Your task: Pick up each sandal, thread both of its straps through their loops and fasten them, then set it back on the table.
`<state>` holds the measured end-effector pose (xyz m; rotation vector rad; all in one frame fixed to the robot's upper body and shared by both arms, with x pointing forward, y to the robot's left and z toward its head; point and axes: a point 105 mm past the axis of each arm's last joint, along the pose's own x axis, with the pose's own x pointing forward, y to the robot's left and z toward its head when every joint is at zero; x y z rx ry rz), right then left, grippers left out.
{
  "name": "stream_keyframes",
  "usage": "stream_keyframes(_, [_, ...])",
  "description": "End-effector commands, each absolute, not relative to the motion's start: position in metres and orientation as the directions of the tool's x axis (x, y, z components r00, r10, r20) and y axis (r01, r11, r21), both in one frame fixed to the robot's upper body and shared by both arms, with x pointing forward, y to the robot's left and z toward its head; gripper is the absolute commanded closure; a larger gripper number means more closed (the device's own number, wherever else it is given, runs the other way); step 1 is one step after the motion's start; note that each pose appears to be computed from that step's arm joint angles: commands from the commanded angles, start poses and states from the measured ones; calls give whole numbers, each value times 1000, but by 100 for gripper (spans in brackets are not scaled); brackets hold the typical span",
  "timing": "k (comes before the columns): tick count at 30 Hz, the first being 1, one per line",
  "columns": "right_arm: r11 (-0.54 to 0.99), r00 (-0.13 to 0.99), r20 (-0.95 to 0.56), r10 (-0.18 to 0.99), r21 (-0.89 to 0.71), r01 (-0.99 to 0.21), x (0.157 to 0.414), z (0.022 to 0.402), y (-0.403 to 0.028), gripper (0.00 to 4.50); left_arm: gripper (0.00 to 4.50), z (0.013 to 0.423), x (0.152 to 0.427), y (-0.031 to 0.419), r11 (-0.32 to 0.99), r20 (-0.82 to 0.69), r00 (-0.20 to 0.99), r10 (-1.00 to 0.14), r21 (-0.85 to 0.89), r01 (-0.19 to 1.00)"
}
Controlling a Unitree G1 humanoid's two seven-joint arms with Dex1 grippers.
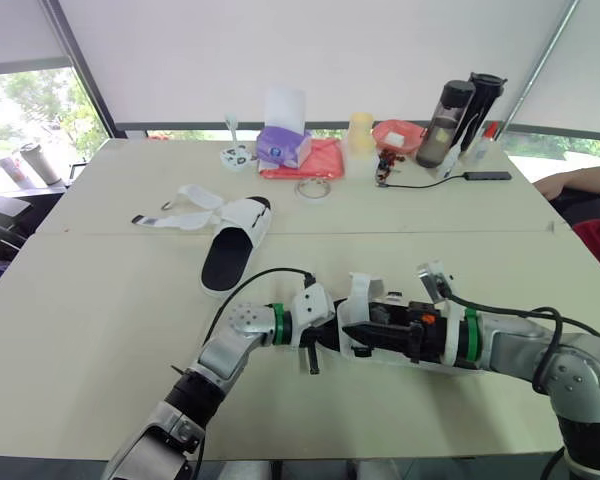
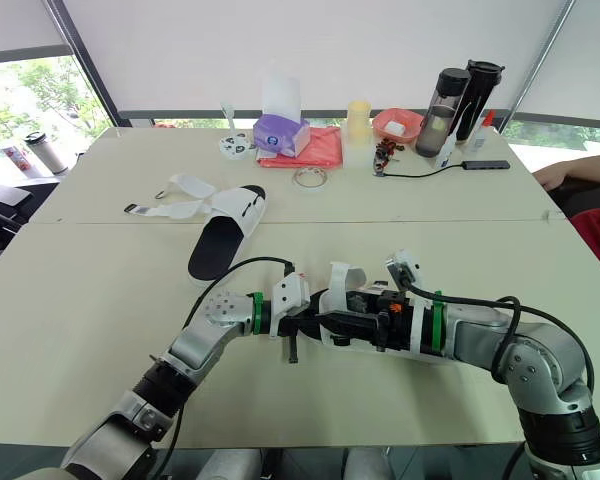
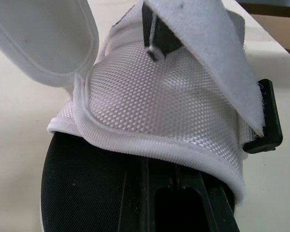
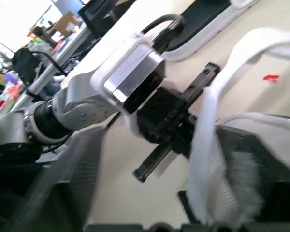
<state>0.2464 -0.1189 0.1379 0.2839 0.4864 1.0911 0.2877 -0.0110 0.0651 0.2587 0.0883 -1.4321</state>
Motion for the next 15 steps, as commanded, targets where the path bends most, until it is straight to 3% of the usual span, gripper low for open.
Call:
stream_keyframes(1, [445,378,-235,895,429,-786,248,140,-117,281,450,12,287,10,187,-394,180,-901,21,982])
stream_keyframes(4, [445,377,-236,895,433,-784,248,140,-117,445,450,12,286,10,189,-394,182,-901,19,982])
stream_keyframes(15, [486,351,-368,861,392,-781,233,112,-120,445,450,12,287,10,179,-398,174,-901,25,983])
